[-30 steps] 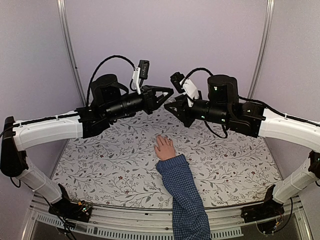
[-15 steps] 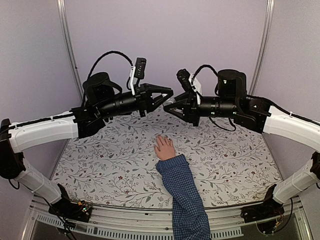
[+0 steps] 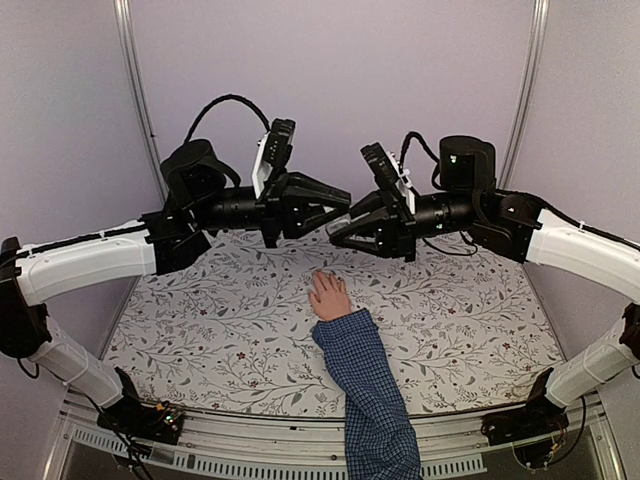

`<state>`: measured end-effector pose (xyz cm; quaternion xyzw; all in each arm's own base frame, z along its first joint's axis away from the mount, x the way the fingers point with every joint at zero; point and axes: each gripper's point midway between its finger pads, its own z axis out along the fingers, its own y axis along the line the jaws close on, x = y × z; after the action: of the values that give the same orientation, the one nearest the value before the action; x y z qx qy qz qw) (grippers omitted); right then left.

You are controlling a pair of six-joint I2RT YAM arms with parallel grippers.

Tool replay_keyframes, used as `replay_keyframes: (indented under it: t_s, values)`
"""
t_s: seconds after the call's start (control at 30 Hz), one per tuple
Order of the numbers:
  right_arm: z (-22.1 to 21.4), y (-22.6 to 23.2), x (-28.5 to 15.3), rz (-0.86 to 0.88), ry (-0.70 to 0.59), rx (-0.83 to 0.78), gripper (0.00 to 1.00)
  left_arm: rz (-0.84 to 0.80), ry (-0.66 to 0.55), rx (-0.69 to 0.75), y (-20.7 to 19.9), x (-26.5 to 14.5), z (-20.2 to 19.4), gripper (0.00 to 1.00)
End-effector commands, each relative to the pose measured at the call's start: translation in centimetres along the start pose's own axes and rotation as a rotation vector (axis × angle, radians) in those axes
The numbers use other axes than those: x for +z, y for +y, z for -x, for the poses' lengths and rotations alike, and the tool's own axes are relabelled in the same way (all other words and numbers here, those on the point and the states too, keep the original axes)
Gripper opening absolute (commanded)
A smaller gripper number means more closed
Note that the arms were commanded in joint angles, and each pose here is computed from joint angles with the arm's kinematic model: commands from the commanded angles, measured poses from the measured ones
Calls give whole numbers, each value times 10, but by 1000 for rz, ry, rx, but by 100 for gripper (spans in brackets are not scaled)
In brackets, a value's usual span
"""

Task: Paint the nails
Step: Screw the nail polish bottle.

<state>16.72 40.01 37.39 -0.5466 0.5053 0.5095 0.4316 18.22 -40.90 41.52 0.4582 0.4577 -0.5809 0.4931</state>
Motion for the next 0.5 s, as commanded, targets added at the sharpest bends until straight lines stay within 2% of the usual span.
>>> replay_keyframes:
  t_s: [0.0, 0.13, 0.37, 0.47]
  values:
    - [44, 63, -4, 297, -129, -181, 0, -31, 56, -49, 2, 6, -19, 0]
    - [41, 51, -2, 230, -122, -174, 0, 48, 50, -31, 12, -3, -8, 0]
    - [24, 18, 0, 37, -87, -124, 0, 179, 41, 11, 22, -39, 24, 41]
    - [14, 8, 2, -17, -68, -101, 0, 241, 66, 45, 23, -49, 31, 50]
